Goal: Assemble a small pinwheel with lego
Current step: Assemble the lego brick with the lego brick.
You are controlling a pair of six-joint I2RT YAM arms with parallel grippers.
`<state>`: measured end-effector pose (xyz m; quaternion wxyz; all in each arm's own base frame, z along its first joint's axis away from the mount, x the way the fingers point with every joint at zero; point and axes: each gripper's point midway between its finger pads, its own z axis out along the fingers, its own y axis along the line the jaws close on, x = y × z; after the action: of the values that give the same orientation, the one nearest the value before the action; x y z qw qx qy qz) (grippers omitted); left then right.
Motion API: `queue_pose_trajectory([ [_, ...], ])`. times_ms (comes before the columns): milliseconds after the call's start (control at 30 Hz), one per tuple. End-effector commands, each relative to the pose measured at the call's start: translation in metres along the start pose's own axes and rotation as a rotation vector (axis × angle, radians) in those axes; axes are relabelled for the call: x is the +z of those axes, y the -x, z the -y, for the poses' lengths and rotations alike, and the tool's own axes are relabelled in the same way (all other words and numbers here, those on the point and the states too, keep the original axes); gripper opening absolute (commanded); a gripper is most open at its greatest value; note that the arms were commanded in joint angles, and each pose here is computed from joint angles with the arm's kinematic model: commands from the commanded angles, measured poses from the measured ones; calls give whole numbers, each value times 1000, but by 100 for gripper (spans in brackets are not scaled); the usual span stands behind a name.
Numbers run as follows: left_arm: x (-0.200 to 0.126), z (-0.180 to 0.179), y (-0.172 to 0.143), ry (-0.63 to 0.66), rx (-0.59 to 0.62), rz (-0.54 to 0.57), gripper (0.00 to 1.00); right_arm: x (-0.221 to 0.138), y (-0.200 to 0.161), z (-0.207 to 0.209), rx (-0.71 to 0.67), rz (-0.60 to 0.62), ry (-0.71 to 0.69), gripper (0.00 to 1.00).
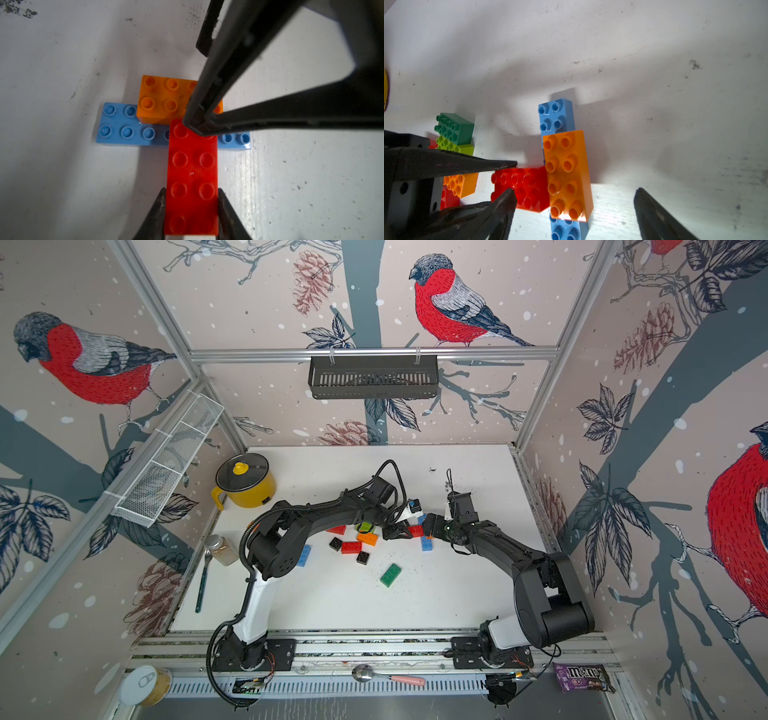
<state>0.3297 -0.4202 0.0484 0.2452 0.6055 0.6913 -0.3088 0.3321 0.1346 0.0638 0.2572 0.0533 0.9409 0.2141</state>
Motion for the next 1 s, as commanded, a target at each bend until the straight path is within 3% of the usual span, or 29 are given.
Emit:
queue_pose_trajectory([
  [0,1,4,-2,-17,-22,-14,14,0,2,2,-18,5,-20,89],
  [967,7,5,3,29,-122,-77,14,5,-4,5,-34,-4,-54,80],
])
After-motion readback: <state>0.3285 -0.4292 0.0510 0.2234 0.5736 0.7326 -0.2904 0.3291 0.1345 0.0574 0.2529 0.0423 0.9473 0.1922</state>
